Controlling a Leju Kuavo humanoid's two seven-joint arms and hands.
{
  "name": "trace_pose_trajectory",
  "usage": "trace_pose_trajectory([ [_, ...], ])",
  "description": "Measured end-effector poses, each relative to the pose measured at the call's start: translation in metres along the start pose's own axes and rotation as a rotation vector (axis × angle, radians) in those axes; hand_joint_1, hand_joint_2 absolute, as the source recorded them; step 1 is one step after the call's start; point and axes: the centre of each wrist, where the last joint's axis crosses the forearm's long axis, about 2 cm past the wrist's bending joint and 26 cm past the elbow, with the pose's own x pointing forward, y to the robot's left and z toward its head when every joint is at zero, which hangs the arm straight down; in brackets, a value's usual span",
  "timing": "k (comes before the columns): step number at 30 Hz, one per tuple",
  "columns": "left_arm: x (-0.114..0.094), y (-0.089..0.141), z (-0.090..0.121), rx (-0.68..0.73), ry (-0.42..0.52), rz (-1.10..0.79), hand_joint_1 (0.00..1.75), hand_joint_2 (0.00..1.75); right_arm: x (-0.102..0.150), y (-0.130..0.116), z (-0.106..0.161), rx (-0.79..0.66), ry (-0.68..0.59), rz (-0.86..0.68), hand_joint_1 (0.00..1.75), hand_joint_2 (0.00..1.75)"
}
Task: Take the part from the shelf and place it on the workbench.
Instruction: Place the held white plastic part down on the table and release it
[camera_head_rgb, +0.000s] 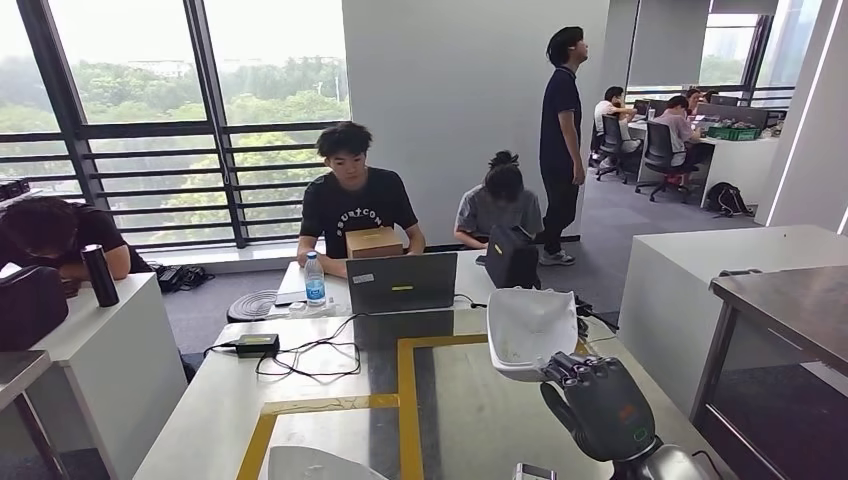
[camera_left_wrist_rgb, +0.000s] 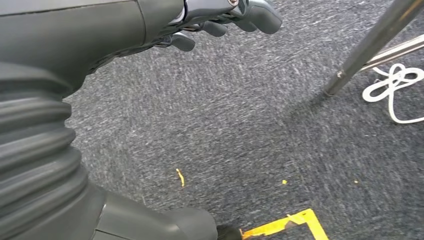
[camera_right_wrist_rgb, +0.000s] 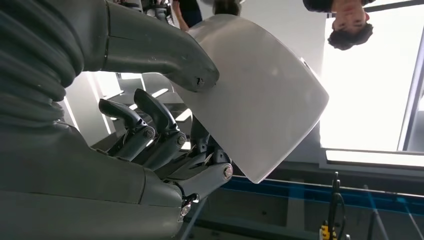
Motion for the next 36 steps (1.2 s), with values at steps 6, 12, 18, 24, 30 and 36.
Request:
trace_pose_trajectory([
  [6, 0.002, -0.002, -0.001, -0.003, -0.001, 0.003, 0.0, 1.75, -0.003, 0.003, 0.001, 0.012, 0.001, -0.006, 1.75, 1.75],
  [12, 0.003, -0.005, 0.0, 0.001, -0.003, 0.006, 0.0, 1.75, -0.014, 0.005, -0.002, 0.041, 0.003, -0.019, 1.75, 1.75],
  [18, 0.003, -0.009, 0.001, 0.019, -0.007, 0.005, 0.0, 1.75, -0.021, 0.01, -0.012, 0.06, 0.03, -0.028, 1.75, 1.75],
  [24, 0.003, -0.012, 0.002, 0.025, -0.025, 0.017, 0.0, 1.75, -0.016, 0.022, -0.026, 0.083, 0.051, -0.06, 1.75, 1.75],
  [30, 0.003, -0.014, 0.002, 0.023, -0.028, 0.02, 0.0, 1.75, -0.014, 0.03, -0.031, 0.104, 0.061, -0.079, 1.75, 1.75],
  [36, 0.004, -0.017, 0.003, 0.02, -0.032, 0.026, 0.0, 1.75, -0.007, 0.044, -0.036, 0.124, 0.094, -0.094, 1.75, 1.75],
])
